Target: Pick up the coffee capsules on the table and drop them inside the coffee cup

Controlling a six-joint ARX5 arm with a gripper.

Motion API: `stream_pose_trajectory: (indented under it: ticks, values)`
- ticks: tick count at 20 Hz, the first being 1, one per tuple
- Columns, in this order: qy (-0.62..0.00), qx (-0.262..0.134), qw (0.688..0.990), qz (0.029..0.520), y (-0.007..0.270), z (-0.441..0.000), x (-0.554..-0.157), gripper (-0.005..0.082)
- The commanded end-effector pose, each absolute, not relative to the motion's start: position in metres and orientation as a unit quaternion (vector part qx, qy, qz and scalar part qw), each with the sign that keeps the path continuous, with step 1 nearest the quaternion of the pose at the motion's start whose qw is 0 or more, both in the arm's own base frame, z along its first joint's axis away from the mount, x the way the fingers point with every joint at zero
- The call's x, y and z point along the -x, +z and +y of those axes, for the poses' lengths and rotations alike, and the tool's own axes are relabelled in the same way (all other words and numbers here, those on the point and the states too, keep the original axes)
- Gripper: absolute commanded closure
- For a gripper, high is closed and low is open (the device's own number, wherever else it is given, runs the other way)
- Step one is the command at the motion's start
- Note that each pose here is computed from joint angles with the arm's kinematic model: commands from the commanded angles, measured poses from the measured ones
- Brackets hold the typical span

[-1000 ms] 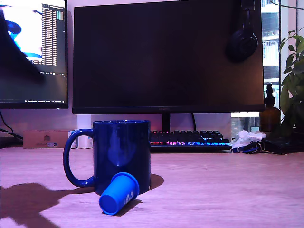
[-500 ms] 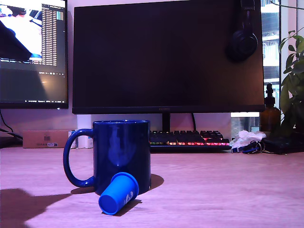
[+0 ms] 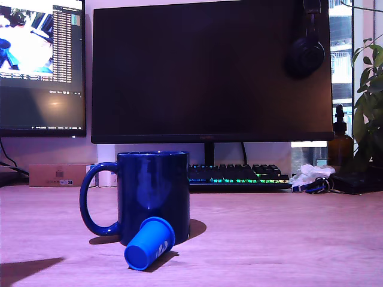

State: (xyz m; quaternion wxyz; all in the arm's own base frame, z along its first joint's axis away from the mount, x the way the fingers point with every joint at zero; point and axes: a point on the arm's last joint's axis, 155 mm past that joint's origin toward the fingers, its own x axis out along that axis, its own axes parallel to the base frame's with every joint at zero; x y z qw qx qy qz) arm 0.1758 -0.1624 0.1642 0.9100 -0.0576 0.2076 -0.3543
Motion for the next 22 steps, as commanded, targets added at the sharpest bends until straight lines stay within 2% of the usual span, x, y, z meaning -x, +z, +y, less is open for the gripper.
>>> stream_pose_trajectory:
  ticks: [1, 7, 15, 22]
  values:
    - [-0.35, 0.069, 0.912, 0.204, 0.166, -0.163, -0.177, 0.0791]
    - [-0.329, 0.094, 0.915, 0.215, 0.16, -0.164, -0.177, 0.0791]
    - [-0.354, 0.124, 0.904, 0.203, 0.167, -0.194, -0.175, 0.0791]
    - [-0.339, 0.076, 0.909, 0.232, 0.139, -0.222, -0.176, 0.0791]
